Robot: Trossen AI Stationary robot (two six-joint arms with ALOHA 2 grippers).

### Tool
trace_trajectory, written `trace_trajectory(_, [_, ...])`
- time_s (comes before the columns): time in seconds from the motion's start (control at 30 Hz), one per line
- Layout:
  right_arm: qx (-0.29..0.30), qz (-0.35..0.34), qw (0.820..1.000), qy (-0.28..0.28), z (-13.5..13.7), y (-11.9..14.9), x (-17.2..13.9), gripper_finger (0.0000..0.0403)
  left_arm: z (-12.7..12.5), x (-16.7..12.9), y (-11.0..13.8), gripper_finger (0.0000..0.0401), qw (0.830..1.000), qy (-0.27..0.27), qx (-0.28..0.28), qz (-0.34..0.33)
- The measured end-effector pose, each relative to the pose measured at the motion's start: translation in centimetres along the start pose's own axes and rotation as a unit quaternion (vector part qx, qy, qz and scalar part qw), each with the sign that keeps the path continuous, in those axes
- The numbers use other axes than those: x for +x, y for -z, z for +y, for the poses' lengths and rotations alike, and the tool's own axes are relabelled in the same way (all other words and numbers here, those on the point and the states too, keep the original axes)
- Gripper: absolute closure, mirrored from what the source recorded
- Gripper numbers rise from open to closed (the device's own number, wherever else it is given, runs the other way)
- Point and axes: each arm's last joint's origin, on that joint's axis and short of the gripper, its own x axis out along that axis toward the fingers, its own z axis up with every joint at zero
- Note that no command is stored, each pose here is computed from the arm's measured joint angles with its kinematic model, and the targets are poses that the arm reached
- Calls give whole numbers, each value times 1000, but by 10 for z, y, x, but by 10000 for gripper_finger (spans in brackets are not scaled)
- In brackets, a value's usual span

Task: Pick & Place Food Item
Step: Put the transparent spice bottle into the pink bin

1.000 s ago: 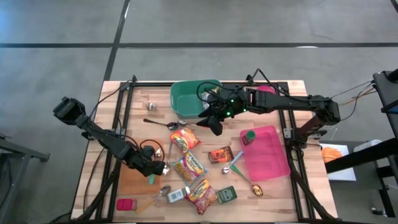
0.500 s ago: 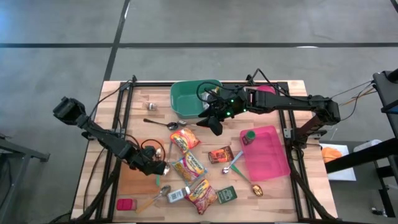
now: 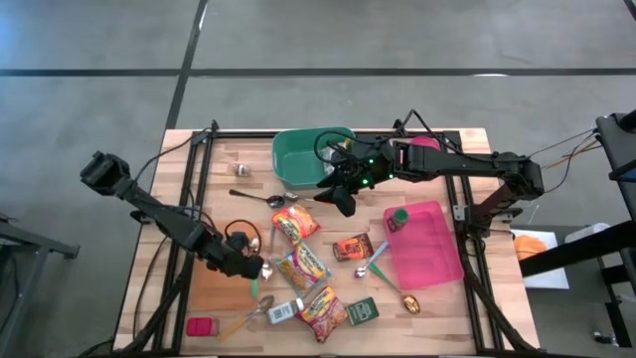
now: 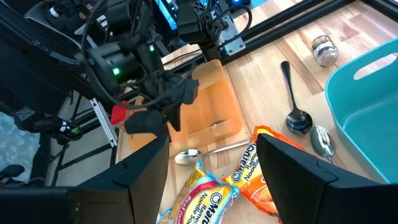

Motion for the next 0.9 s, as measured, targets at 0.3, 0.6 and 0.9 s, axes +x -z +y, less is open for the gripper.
trace_trajectory(0.3, [-2,0,1000,0,0,0,0,165,-6,-42,3,96,992,102,4,75])
trace_trajectory(0.6, [-5,0,1000,0,0,0,0,165,-3,-94,-18,135,958,266,22,-104])
trace_trajectory(0.9, [-4,0,1000,0,0,0,0,165,-2,-127,-62,167,926,289,88,-227])
